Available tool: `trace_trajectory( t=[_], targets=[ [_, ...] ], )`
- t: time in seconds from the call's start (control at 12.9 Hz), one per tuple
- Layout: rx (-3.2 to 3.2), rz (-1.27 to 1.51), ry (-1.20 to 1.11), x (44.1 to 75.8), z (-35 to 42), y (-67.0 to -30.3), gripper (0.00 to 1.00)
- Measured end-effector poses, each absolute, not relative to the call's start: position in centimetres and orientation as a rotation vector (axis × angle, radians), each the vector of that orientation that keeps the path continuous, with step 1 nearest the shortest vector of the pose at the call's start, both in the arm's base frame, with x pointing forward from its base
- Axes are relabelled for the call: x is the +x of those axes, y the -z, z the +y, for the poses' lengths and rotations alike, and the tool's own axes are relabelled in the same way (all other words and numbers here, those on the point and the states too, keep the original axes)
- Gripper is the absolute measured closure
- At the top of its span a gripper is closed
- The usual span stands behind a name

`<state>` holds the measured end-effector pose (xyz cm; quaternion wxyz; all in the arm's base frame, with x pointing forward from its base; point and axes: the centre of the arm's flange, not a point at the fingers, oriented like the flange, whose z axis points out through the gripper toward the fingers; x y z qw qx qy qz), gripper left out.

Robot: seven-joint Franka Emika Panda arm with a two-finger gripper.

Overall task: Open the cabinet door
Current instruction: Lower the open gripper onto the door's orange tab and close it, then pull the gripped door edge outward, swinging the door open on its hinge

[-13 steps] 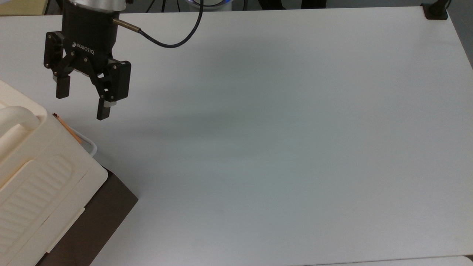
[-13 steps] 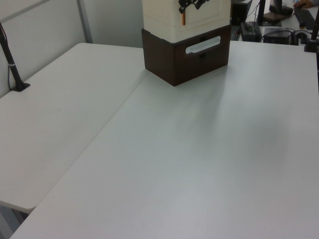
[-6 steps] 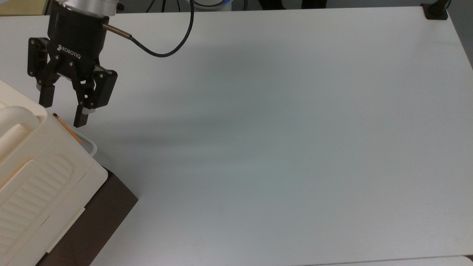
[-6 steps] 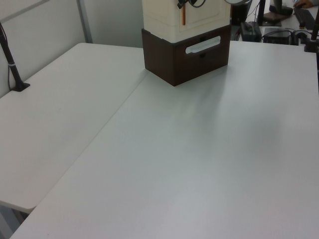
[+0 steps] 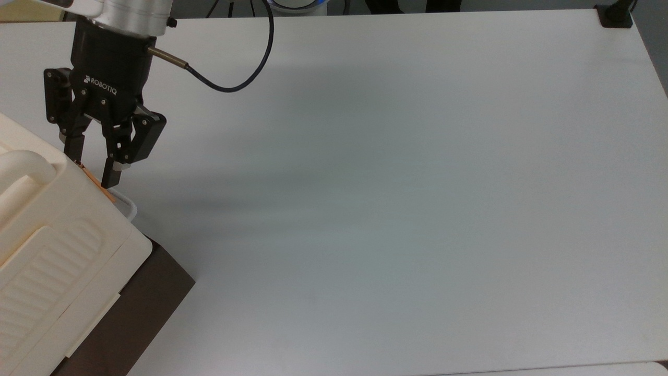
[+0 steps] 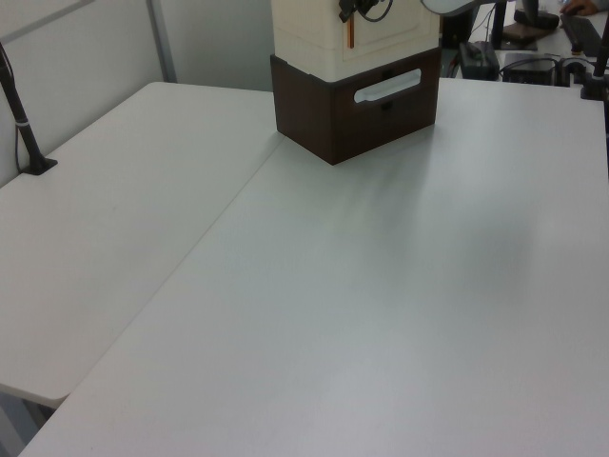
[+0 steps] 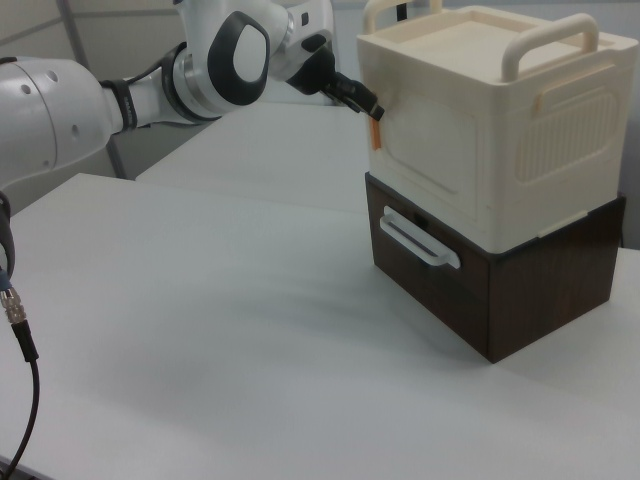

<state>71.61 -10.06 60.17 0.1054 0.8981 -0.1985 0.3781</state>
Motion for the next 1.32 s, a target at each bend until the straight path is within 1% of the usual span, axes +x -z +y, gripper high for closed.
trace_trajectory(
  t=[0.16,0.31,0.39,0.47,0.62,0.7,0.78,0.85,0.93,1.01,1.09,1.32],
  targets=[
    [2.645,-0.584,-1.118,71.88,-10.06,-60.08,0.45],
    [2.643,-0.584,-1.121,72.05,-10.06,-60.09,0.50],
    [2.643,-0.584,-1.122,72.09,-10.08,-60.06,0.50],
    [2.638,-0.586,-1.121,72.04,-10.31,-60.13,0.59],
    [2.637,-0.586,-1.121,72.03,-10.37,-60.14,0.61],
    [2.635,-0.589,-1.121,72.01,-10.53,-60.15,0.69],
    [2.635,-0.589,-1.122,72.01,-10.53,-60.15,0.72],
    [2.637,-0.586,-1.123,72.04,-10.37,-60.15,0.79],
    [2.641,-0.582,-1.123,72.08,-10.15,-60.10,0.84],
    [2.640,-0.582,-1.123,72.07,-10.16,-60.09,0.84],
    [2.641,-0.583,-1.123,72.07,-10.16,-60.11,0.86],
    [2.643,-0.585,-1.116,72.04,-10.14,-60.04,0.86]
  ],
)
